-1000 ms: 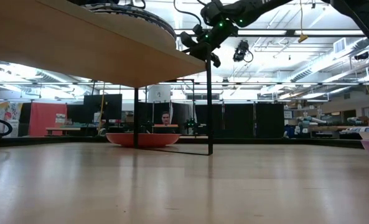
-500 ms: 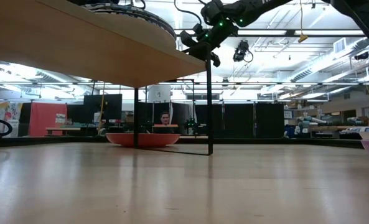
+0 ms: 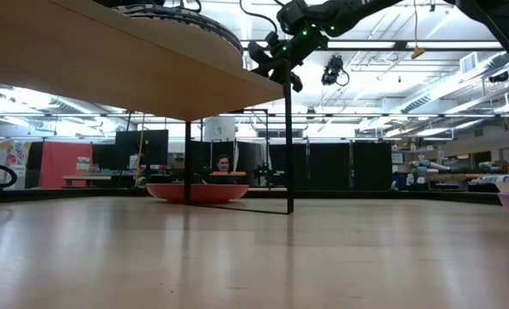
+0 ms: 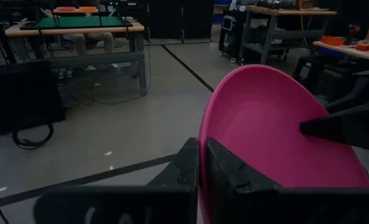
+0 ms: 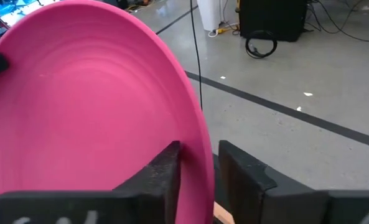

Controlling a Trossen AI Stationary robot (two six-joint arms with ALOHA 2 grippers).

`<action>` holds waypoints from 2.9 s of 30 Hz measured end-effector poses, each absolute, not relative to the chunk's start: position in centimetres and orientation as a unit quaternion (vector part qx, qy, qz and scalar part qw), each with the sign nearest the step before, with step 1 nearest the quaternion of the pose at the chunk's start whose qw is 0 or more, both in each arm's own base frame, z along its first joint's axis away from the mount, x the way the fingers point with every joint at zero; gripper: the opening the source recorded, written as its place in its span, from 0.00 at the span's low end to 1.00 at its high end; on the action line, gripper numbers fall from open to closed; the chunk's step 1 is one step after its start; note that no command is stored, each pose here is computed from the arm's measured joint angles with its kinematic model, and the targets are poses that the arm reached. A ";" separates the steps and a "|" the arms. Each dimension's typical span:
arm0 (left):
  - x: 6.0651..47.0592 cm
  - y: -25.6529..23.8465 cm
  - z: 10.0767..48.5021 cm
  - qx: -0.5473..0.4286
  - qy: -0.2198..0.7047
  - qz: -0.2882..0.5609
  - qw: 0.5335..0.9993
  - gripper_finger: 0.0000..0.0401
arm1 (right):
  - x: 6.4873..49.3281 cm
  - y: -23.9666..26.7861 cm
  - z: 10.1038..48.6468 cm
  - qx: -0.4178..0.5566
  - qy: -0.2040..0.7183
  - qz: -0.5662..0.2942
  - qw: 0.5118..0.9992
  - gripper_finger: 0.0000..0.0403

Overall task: Place and stack plates onto a shelf
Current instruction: Stack the pink plate on top of the light brown plate on the shelf

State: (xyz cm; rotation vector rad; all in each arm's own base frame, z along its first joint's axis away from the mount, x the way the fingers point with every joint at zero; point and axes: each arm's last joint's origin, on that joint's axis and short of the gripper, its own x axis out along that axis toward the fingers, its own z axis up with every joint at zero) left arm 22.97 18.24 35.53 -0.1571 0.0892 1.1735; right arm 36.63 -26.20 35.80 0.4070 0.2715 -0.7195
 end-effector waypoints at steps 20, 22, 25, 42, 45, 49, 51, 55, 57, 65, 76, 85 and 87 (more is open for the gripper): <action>23.0 18.1 34.8 -0.080 0.079 0.534 0.838 0.04 | 31.4 -26.8 41.2 0.153 0.089 -0.256 0.950 0.40; 23.1 18.0 34.9 -0.087 0.073 0.519 0.847 0.04 | 30.8 -26.7 41.7 0.154 0.088 -0.256 0.950 0.40; 23.3 17.9 34.9 -0.103 0.069 0.494 0.861 0.04 | 30.0 -26.5 42.1 0.152 0.098 -0.261 0.948 0.40; 23.1 15.1 40.1 -0.187 0.167 0.255 0.934 0.04 | 24.4 -27.5 40.2 0.179 0.268 -0.300 0.898 0.40; 22.6 13.8 41.4 -0.205 0.207 0.213 0.933 0.04 | 24.1 -27.7 40.2 0.181 0.269 -0.304 0.896 0.40; 22.3 11.7 42.1 -0.220 0.260 0.167 0.925 0.04 | 24.1 -27.8 40.2 0.181 0.269 -0.305 0.895 0.40; 22.2 10.5 42.3 -0.225 0.287 0.144 0.920 0.04 | 24.1 -27.8 40.2 0.181 0.269 -0.305 0.896 0.40; 22.0 7.9 42.2 -0.227 0.329 0.089 0.912 0.04 | 24.1 -27.8 40.2 0.178 0.270 -0.303 0.896 0.40; 22.0 6.6 42.1 -0.221 0.348 0.067 0.908 0.04 | 24.1 -27.7 40.2 0.178 0.270 -0.303 0.896 0.40; 22.1 1.1 41.9 -0.180 0.393 -0.041 0.901 0.04 | 24.1 -27.7 40.1 0.179 0.271 -0.303 0.896 0.40; 20.6 -4.8 41.1 -0.126 0.468 -0.066 0.872 0.04 | 24.2 -27.7 40.1 0.179 0.271 -0.301 0.896 0.40; 18.9 -7.8 40.7 -0.083 0.487 -0.018 0.869 0.04 | 24.2 -27.7 40.1 0.179 0.272 -0.301 0.896 0.40; 18.6 -8.4 40.7 -0.075 0.483 -0.013 0.872 0.04 | 24.2 -27.7 40.1 0.179 0.272 -0.301 0.896 0.40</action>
